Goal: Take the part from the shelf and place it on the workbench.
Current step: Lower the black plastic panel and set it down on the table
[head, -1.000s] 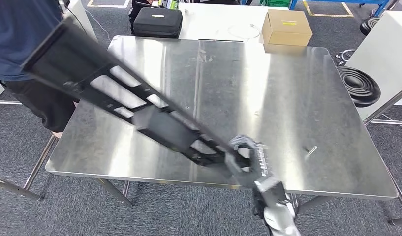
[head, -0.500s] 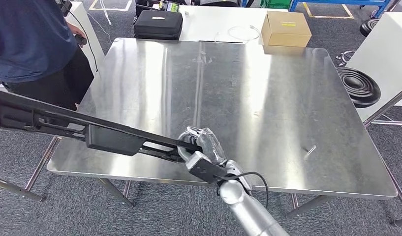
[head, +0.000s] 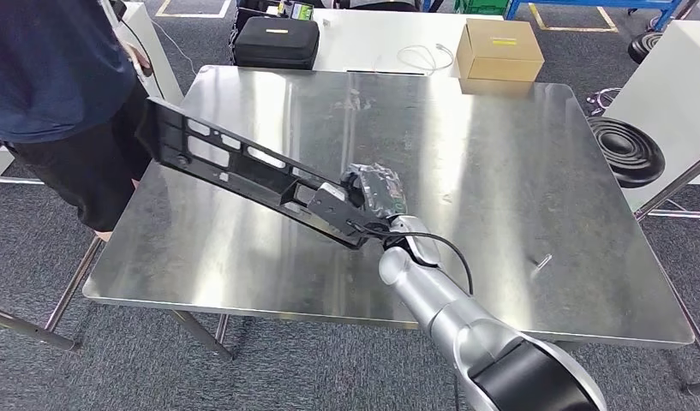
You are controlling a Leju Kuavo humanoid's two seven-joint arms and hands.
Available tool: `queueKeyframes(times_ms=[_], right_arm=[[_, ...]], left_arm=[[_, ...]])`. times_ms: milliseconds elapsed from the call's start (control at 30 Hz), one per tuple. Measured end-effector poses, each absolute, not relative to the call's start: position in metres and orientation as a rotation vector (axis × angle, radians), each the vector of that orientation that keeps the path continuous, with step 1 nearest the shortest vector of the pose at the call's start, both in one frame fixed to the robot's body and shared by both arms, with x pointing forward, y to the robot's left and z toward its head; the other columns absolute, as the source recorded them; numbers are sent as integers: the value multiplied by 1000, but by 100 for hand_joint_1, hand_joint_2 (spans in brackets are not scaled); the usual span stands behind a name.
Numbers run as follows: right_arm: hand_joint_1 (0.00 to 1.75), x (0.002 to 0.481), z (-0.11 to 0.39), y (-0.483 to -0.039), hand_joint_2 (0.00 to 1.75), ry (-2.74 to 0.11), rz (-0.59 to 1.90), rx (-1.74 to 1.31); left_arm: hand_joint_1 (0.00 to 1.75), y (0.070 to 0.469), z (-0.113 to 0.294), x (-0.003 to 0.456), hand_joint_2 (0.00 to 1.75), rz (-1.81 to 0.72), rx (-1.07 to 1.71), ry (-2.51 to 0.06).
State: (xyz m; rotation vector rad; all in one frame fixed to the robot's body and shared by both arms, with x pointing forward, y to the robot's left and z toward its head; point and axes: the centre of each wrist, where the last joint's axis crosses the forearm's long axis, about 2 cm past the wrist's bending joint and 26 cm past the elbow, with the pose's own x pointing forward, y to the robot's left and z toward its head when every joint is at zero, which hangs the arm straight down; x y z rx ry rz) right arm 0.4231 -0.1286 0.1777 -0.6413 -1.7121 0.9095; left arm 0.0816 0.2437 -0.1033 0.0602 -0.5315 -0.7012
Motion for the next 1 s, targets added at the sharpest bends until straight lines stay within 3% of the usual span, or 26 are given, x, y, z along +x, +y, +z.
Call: queueKeyframes(times_ms=[400,900,1000], right_arm=[[175,442,182,-170,175,-1612,891,-810],[175,450,171,-327,175,-1490,648,-1091],[44,449,170,-336,44,-1500,646,-1108]], left_arm=[[0,244,-104,81,175,-697,57,-539],[0,252,-105,75,175,-701,75,-583],[0,254,-105,74,175,-698,77,-589]])
